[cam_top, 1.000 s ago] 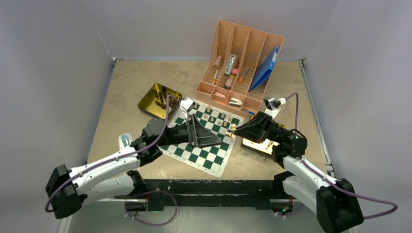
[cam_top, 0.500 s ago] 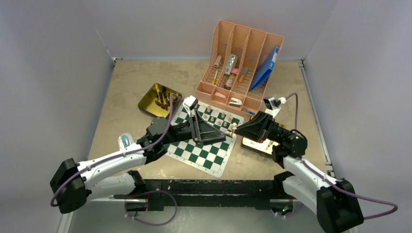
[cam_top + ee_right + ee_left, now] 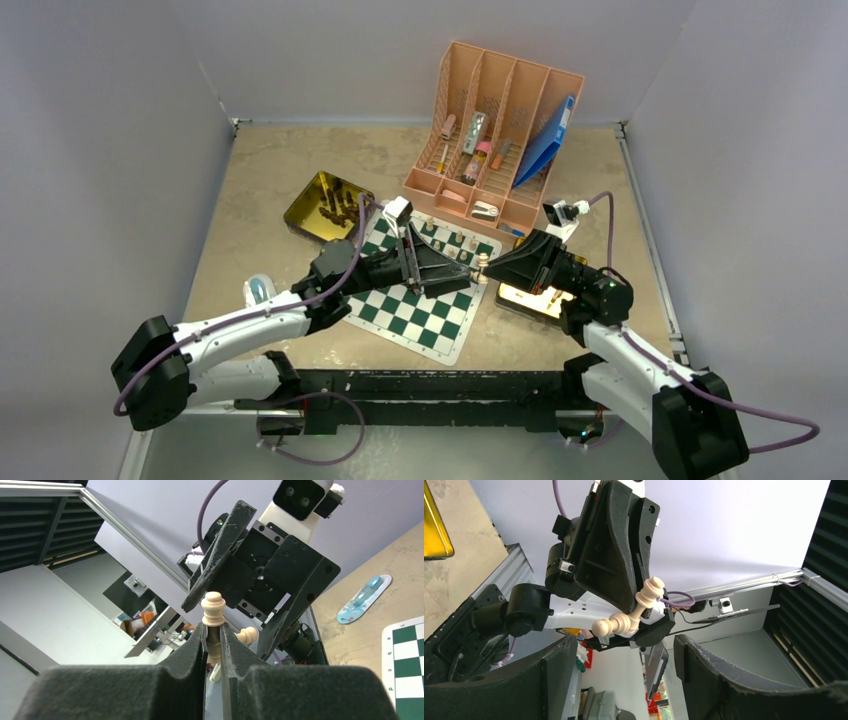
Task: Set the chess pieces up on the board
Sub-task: Pick up the chess piece from the storage box.
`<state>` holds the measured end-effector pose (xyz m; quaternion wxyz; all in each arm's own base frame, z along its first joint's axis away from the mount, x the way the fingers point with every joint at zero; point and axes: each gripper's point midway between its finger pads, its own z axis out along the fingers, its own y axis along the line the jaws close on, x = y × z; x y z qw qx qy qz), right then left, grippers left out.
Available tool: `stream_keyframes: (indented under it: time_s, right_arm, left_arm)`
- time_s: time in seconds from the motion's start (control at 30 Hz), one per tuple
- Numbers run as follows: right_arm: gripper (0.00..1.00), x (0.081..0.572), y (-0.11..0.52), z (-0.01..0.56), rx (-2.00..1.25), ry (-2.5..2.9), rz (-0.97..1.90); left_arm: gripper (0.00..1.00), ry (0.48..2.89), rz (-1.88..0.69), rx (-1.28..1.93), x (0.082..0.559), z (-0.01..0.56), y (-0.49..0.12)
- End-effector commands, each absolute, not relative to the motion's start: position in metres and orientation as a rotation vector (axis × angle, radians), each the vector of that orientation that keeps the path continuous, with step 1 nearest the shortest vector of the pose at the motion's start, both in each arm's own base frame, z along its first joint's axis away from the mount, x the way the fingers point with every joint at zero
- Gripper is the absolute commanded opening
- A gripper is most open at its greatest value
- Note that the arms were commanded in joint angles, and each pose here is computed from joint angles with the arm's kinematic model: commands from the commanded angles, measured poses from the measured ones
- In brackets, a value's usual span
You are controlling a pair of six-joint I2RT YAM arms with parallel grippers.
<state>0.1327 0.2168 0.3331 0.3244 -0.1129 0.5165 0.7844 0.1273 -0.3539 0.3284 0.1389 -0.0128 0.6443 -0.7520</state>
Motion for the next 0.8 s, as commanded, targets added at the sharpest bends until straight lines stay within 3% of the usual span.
stream_keyframes:
  time_s: [0.0,0.77]
  right_arm:
    - [0.09,0.045,0.186,0.389,-0.762,0.719,1.871]
    - [0.07,0.053,0.189,0.377,-0.727,0.768,1.883]
  left_arm:
    - [0.69,1.762,-2.267,-0.021,0.126,0.350,-0.355]
    - [0.51,1.712,-2.302,-0.031,0.125,0.351,-0.352]
